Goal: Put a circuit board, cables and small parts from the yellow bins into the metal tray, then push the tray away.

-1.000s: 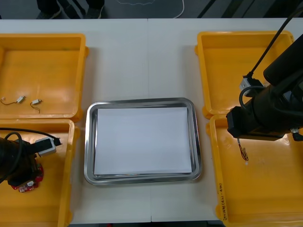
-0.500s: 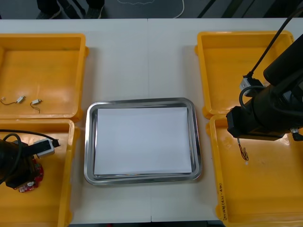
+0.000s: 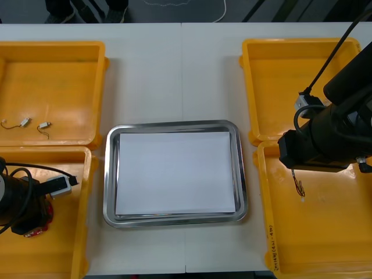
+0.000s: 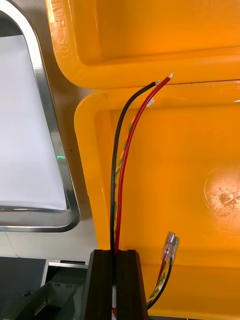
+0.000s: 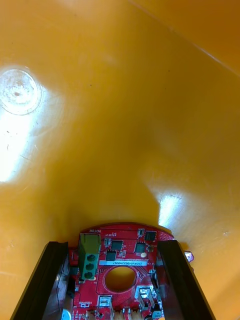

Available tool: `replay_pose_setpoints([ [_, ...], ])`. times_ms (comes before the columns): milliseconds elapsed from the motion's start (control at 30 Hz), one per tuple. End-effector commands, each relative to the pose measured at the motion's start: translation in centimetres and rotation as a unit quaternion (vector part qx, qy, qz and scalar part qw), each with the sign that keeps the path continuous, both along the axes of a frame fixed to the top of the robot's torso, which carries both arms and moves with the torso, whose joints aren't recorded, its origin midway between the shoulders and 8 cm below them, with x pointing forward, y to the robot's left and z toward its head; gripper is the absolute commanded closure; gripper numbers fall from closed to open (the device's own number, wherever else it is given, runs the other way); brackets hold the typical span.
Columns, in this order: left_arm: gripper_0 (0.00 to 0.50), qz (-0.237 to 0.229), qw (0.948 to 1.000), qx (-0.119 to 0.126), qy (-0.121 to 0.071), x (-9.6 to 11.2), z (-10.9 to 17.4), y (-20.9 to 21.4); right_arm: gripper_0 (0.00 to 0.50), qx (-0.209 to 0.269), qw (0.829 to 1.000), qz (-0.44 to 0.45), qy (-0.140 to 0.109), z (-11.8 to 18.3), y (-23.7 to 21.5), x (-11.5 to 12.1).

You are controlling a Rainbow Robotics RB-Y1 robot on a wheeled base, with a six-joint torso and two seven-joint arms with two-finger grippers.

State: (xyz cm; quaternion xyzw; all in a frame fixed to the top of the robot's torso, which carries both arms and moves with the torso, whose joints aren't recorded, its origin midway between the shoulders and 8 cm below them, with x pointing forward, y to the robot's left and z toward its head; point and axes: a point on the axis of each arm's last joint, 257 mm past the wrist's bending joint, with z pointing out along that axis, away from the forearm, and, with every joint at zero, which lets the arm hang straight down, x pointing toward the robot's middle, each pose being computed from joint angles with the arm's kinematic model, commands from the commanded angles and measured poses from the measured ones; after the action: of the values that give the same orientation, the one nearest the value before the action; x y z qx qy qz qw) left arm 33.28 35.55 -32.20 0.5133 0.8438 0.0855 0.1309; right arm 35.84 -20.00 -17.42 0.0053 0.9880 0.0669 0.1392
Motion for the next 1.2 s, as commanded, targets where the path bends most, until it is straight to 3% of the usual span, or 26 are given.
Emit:
replay_pose_setpoints([
  [33,0.0,-0.071,0.9973,0.019,0.006,-0.8,-1.0,-0.9,0.5,0.011,1.0,-0.015,-0.016,1.0,1.0,0.7],
  [300,0.016,-0.076,0.9968,0.022,0.01,-1.0,-1.4,-1.2,0.5,0.011,1.0,-0.016,-0.016,1.0,1.0,0.8],
  [333,0.064,-0.075,0.9969,0.023,0.011,-1.0,-1.5,-1.2,0.5,0.011,1.0,-0.016,-0.016,1.0,1.0,0.8],
  [367,0.148,-0.076,0.9968,0.023,0.011,-1.0,-1.4,-1.2,0.5,0.011,1.0,-0.016,-0.016,1.0,1.0,0.8],
  [467,0.262,-0.075,0.9968,0.024,0.01,-0.9,-1.4,-1.1,0.5,0.01,1.0,-0.017,-0.015,1.0,0.9,0.8],
  [533,0.38,-0.075,0.9968,0.025,0.011,-1.0,-1.4,-1.0,0.5,0.011,1.0,-0.016,-0.016,1.0,1.0,0.8],
  [667,0.496,-0.074,0.9969,0.027,0.01,-0.9,-1.4,-1.0,0.5,0.011,1.0,-0.016,-0.017,1.0,1.0,0.8],
  [933,0.5,-0.068,0.9972,0.03,0.003,-0.4,-0.9,-0.6,0.5,0.01,1.0,-0.018,-0.016,1.0,0.9,0.8],
  [1200,0.5,-0.049,0.9983,0.025,-0.019,0.2,1.4,0.2,0.5,0.011,1.0,-0.018,-0.016,1.0,0.9,0.8],
])
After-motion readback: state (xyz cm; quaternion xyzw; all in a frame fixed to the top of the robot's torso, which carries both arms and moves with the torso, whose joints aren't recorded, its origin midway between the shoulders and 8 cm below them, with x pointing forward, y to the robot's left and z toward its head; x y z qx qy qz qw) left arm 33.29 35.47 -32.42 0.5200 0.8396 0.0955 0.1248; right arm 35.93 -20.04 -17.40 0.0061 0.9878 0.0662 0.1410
